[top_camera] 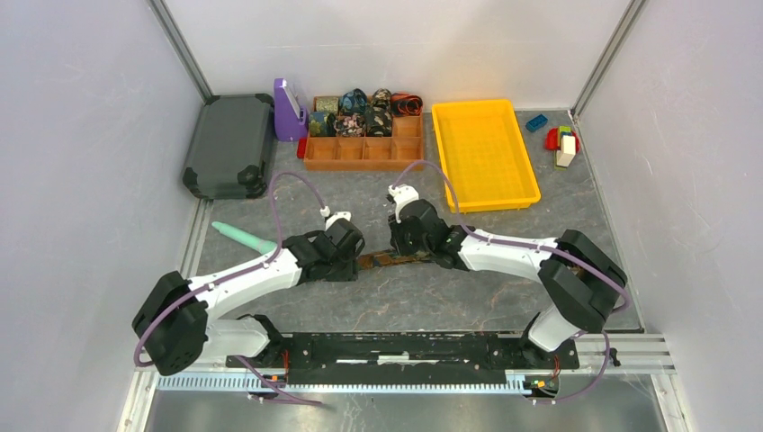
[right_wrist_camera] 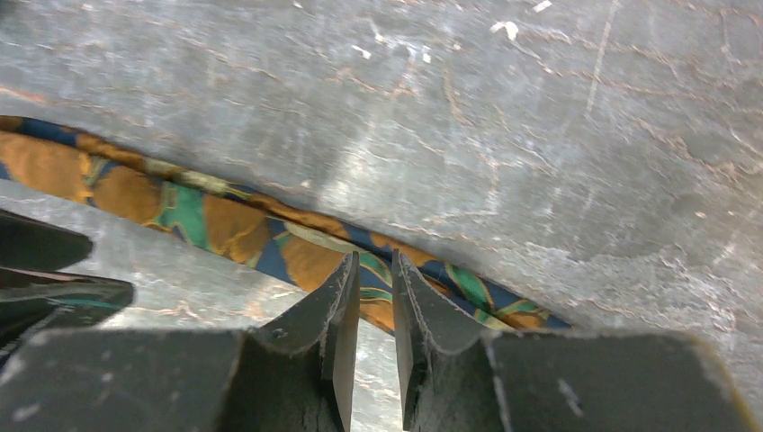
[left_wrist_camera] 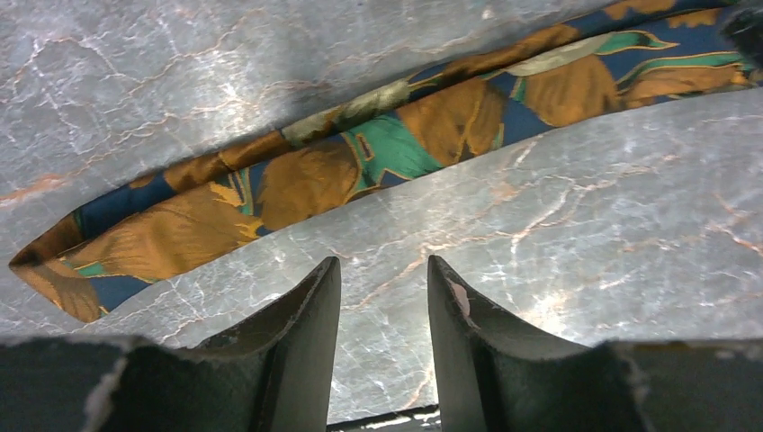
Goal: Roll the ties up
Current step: Flatten out the tie at the center of the board.
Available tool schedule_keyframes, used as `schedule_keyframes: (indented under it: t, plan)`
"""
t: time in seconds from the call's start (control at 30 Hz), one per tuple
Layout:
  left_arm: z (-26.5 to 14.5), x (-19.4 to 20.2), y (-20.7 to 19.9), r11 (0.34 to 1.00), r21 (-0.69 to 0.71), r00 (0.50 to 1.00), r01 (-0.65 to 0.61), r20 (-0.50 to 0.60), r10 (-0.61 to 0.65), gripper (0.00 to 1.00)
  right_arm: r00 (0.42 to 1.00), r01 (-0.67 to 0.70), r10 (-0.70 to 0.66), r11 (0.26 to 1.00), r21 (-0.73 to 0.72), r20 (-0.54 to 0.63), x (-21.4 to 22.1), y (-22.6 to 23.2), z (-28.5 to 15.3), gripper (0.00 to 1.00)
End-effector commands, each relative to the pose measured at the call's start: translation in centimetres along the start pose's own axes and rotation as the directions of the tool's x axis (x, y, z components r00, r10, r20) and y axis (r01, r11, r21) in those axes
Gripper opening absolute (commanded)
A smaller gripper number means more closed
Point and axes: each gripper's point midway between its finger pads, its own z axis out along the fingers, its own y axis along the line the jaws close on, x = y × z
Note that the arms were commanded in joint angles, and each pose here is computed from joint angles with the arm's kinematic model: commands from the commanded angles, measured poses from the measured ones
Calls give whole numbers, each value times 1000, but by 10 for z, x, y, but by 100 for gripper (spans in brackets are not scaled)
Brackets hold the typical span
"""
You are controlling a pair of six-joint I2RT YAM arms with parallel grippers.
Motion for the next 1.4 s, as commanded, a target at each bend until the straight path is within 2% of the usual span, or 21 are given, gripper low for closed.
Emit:
schedule_keyframes:
  t: [0.0, 0.13, 0.3, 0.5, 0.83, 0.93, 1.17, 1.37]
  plan:
    - [4, -25, 0, 997, -10, 988, 82, 133, -80, 46, 999, 7, -5, 999, 50, -39, 17, -23, 6, 25]
    - [9, -33, 6, 995, -42, 982, 94, 166, -85, 45, 997, -2, 7, 997, 73, -76, 32, -33, 9, 25]
    - [21, -32, 27, 988, -107, 983, 112, 158, -94, 44, 991, -30, 44, 993, 111, -127, 53, -50, 9, 25]
    - [33, -21, 52, 979, -145, 984, 144, 128, -126, 43, 986, -48, 68, 990, 133, -149, 62, -60, 4, 25]
    - [36, -20, 83, 960, -191, 973, 204, 143, -179, 42, 984, -44, 71, 985, 166, -164, 69, -70, -6, 25]
    - [28, -27, 81, 960, -174, 967, 220, 169, -191, 42, 989, -28, 49, 988, 149, -138, 53, -66, -7, 26]
    - [-3, -46, 89, 950, -177, 942, 257, 266, -205, 51, 999, -11, 13, 998, 55, -41, 1, -37, -11, 36]
    - [-4, -40, 111, 924, -209, 928, 319, 265, -261, 51, 1000, -11, 11, 1000, -3, -20, -8, -18, -10, 40]
